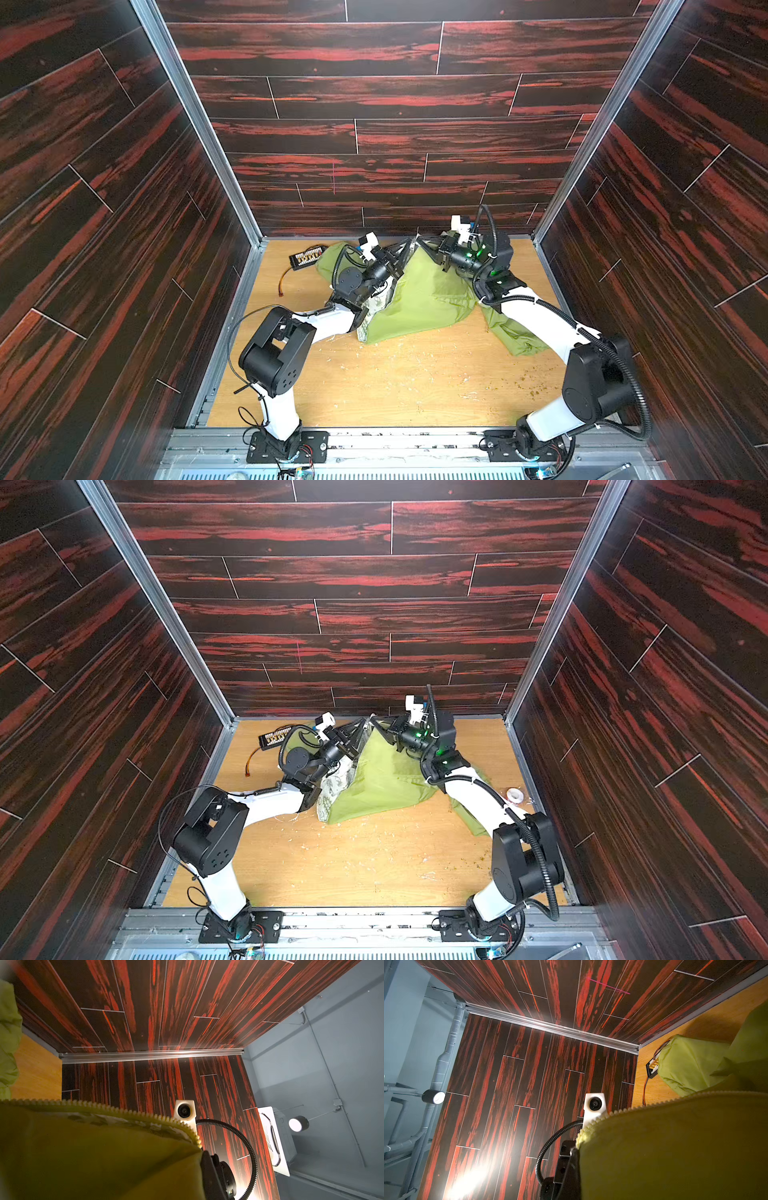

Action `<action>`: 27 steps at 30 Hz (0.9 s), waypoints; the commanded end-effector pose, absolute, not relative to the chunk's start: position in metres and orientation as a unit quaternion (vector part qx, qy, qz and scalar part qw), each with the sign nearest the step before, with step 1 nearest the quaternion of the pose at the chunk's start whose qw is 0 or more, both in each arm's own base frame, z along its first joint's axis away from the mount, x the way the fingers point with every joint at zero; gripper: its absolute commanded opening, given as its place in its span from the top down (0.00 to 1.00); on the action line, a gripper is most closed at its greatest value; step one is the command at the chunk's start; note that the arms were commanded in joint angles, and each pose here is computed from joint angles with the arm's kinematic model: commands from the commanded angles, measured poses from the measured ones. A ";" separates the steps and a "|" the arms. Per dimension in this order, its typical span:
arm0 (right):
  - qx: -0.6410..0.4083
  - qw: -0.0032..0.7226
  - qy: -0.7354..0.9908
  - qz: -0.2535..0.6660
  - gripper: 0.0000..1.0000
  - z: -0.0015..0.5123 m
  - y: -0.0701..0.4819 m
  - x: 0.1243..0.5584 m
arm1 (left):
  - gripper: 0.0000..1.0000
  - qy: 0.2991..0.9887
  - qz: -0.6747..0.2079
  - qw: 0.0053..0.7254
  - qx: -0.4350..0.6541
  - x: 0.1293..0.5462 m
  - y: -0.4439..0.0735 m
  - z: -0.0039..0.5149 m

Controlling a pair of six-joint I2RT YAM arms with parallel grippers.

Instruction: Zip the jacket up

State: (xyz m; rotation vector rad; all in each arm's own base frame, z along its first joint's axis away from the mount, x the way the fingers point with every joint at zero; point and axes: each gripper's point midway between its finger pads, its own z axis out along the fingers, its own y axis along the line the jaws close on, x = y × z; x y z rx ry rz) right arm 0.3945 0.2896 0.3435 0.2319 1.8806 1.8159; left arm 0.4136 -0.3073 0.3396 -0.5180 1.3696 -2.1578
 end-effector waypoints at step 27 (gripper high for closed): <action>0.038 0.152 0.729 0.666 1.00 0.324 0.309 0.326 | 1.00 0.454 -0.850 0.210 -0.167 0.386 -0.290 0.394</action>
